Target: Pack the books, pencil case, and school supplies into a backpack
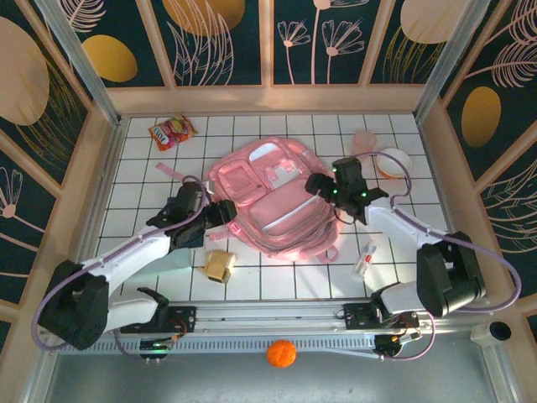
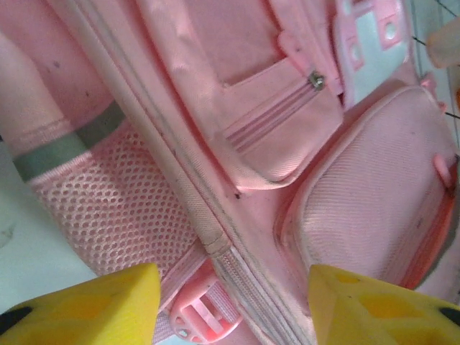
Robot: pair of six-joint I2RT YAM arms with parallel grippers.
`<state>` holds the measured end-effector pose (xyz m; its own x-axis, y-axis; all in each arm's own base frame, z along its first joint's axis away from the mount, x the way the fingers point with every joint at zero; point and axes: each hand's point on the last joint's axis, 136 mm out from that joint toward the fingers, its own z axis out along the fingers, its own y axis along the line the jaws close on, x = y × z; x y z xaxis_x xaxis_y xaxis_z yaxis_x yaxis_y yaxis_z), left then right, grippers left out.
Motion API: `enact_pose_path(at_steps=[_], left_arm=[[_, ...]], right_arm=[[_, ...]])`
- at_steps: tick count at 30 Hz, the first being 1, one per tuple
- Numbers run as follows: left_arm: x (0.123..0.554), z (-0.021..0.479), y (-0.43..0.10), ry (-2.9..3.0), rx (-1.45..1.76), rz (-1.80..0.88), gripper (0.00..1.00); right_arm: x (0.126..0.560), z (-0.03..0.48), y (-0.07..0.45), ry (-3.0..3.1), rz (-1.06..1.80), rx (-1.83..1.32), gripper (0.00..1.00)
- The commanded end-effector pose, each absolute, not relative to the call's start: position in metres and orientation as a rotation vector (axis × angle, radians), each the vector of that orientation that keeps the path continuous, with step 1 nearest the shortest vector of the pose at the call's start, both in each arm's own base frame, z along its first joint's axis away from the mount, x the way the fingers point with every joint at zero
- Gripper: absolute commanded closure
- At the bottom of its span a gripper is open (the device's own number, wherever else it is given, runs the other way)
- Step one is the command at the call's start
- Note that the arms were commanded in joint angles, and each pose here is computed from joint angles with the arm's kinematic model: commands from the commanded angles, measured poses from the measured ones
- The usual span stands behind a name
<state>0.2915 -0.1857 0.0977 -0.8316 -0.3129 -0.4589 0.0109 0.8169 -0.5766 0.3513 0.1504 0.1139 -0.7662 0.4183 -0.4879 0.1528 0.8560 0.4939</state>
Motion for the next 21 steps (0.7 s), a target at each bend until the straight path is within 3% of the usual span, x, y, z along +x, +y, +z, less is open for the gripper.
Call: enact_pose_path(at_steps=[1,6,10,21], left_arm=[[0.309,0.104,-0.196,2.400,-0.248,-0.822,0.48],[0.333,0.089,-0.199,2.406,-0.286,-0.760,0.58],[0.352,0.075,-0.206,2.442,-0.295,-0.717,0.66],[0.420,0.064,-0.226,2.432,-0.239,-0.649,0.67]], right_arm=[[0.364,0.113,0.146,2.406,0.644,0.467,0.19],[0.344,0.081,0.142,2.472,0.640,0.536,0.32],[0.319,0.064,0.151,2.491,0.688,0.597,0.36],[0.296,0.076,0.196,2.375,0.829,0.652,0.37]])
